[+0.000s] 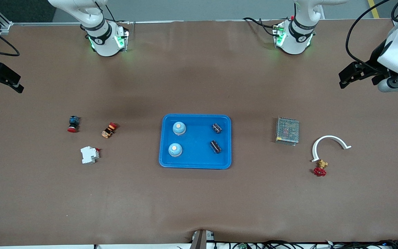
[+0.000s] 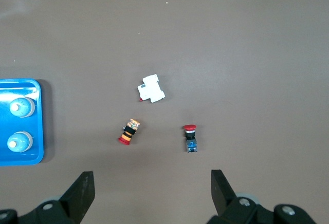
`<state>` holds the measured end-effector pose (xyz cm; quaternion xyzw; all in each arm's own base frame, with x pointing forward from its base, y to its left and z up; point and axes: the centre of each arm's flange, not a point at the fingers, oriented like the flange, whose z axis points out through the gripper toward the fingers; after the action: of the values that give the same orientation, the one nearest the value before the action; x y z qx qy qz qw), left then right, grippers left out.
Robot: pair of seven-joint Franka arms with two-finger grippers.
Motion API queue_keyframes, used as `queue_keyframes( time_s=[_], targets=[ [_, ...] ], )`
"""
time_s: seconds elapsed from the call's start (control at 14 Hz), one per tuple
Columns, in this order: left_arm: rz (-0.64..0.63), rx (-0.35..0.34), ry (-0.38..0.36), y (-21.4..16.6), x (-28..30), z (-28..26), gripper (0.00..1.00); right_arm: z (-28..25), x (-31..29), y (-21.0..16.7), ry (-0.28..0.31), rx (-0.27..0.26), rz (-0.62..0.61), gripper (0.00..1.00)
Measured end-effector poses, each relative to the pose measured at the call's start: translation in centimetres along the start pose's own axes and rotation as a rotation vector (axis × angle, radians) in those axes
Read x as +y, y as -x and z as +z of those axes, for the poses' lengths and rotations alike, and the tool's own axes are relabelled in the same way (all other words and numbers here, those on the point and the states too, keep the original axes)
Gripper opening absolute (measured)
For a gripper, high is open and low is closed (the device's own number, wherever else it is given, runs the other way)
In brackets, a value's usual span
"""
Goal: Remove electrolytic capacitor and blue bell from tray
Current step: 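Move both grippers from rest toward the blue tray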
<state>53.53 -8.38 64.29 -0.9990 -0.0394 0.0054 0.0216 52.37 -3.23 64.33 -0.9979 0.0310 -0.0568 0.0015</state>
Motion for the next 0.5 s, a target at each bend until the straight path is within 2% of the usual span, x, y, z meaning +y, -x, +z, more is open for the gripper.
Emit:
queue_keyframes(
  time_s=[0.29, 0.5],
  targets=[
    [0.007, -0.056, 0.041, -0.6, 0.9, 2.0, 1.00, 0.1, -1.1, 0.2, -0.001, -0.018, 0.001, 1.00],
    [0.027, -0.097, 0.048, -1.6, 2.4, 4.5, 1.00, 0.1, -4.8, 0.5, -0.006, -0.023, 0.041, 1.00]
  ],
)
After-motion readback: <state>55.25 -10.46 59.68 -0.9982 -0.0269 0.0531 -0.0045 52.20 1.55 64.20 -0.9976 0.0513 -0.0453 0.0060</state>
